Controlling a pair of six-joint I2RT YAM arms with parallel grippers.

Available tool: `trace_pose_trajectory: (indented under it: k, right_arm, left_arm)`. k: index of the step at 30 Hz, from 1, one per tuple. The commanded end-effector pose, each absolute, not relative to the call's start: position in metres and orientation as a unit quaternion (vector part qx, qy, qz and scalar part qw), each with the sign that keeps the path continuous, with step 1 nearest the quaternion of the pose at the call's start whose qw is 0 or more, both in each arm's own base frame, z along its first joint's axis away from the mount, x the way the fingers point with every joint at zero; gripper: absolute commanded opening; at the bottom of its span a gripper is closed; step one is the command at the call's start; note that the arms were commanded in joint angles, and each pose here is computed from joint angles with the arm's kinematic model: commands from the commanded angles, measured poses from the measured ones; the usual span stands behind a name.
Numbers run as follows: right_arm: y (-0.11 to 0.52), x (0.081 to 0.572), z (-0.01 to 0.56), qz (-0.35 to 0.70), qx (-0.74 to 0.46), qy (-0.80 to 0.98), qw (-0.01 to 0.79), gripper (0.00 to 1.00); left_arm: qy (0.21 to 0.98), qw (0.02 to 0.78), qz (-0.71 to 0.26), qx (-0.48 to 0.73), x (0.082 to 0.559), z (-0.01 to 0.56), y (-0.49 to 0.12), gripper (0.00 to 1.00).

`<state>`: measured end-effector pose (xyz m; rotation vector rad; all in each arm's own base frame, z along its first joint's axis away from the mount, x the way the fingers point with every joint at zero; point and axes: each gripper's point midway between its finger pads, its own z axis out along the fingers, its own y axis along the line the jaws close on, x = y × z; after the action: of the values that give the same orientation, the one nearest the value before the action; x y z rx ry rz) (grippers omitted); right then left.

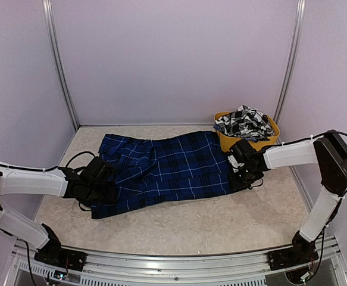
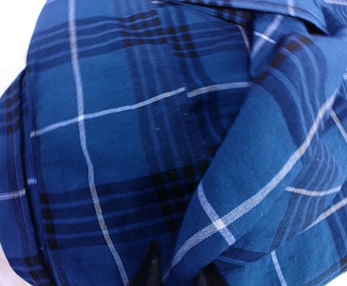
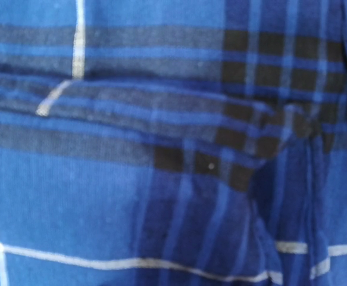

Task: Fold and stack the long sleeve shirts
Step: Smooth out the 1/3-folded shirt at the center of the board.

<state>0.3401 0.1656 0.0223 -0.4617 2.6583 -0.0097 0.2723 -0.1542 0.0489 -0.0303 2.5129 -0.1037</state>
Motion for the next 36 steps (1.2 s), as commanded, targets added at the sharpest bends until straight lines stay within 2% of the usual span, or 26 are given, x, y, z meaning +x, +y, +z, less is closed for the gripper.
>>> trace_pose_trajectory:
  k: [1,6,10,13,19,26,30,36]
  right_arm:
    - [0.154,0.326,0.014,-0.02,-0.173,0.967,0.188,0.46]
    - [0.144,0.328,0.015,-0.036,-0.16,0.969,0.186,0.46]
    - [0.133,0.33,0.017,-0.055,-0.145,0.97,0.186,0.46]
    - [0.133,0.331,0.019,-0.055,-0.141,0.97,0.189,0.46]
    - [0.125,0.332,0.017,-0.076,-0.138,0.97,0.184,0.46]
    - [0.134,0.334,0.018,-0.054,-0.141,0.97,0.19,0.46]
    - [0.132,0.332,0.015,-0.057,-0.14,0.971,0.186,0.46]
    - [0.127,0.331,0.012,-0.06,-0.125,0.974,0.181,0.46]
  left_arm:
    - [0.949,0.314,-0.009,-0.003,0.278,0.056,-0.149,0.09]
    - [0.95,0.308,0.044,0.001,0.284,0.06,-0.136,0.05]
    - [0.952,0.294,0.079,0.008,0.288,0.055,-0.126,0.06]
    - [0.953,0.292,0.085,0.009,0.291,0.054,-0.126,0.15]
    - [0.952,0.297,0.075,0.005,0.288,0.058,-0.133,0.48]
    - [0.949,0.313,0.034,-0.004,0.267,0.061,-0.156,0.77]
    - [0.954,0.299,0.019,-0.005,0.251,0.049,-0.16,0.83]
    - [0.963,0.269,0.031,-0.012,0.233,0.021,-0.15,0.85]
